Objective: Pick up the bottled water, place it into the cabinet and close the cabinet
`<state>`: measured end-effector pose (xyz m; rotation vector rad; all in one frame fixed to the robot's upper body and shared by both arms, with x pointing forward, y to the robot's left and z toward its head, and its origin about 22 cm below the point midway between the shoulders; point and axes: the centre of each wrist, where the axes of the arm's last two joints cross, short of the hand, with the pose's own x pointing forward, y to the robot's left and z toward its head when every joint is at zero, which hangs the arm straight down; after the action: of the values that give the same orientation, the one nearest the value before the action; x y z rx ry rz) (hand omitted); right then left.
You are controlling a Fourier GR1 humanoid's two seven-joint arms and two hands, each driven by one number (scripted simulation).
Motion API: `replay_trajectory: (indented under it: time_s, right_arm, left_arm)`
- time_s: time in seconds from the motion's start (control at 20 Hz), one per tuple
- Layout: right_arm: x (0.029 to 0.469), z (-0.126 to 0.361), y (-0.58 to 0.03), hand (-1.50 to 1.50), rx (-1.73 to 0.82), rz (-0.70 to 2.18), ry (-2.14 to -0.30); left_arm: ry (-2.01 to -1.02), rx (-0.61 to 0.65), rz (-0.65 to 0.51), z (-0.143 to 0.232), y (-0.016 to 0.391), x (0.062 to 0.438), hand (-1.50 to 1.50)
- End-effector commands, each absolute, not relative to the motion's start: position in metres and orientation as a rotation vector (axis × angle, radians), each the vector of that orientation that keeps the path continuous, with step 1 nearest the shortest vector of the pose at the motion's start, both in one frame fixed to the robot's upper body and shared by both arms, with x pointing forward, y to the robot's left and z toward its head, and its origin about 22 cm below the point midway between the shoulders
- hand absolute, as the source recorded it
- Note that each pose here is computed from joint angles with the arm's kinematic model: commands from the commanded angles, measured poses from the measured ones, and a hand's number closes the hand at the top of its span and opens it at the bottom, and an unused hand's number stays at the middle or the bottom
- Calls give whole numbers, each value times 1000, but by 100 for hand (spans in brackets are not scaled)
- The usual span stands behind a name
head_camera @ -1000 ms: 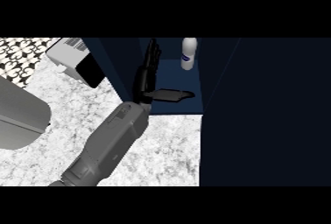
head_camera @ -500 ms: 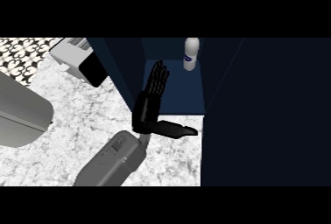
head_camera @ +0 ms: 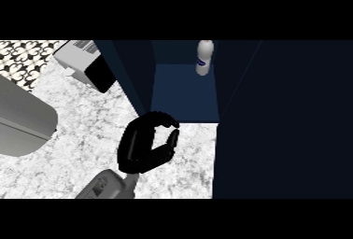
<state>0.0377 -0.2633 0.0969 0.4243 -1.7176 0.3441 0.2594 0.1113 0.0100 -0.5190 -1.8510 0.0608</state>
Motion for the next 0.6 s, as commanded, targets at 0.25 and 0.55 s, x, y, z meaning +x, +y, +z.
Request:
replay_trajectory:
  time_s: [0.25, 0.55]
  right_arm:
    - [35, 150, -246, 150, 526, 724, -1741]
    - [27, 156, -230, 150, 637, 783, -1699]
  left_arm:
    - [-1851, -429, 107, 8, 169, 208, -150]
    - [-1878, -433, 208, 31, 216, 202, -150]
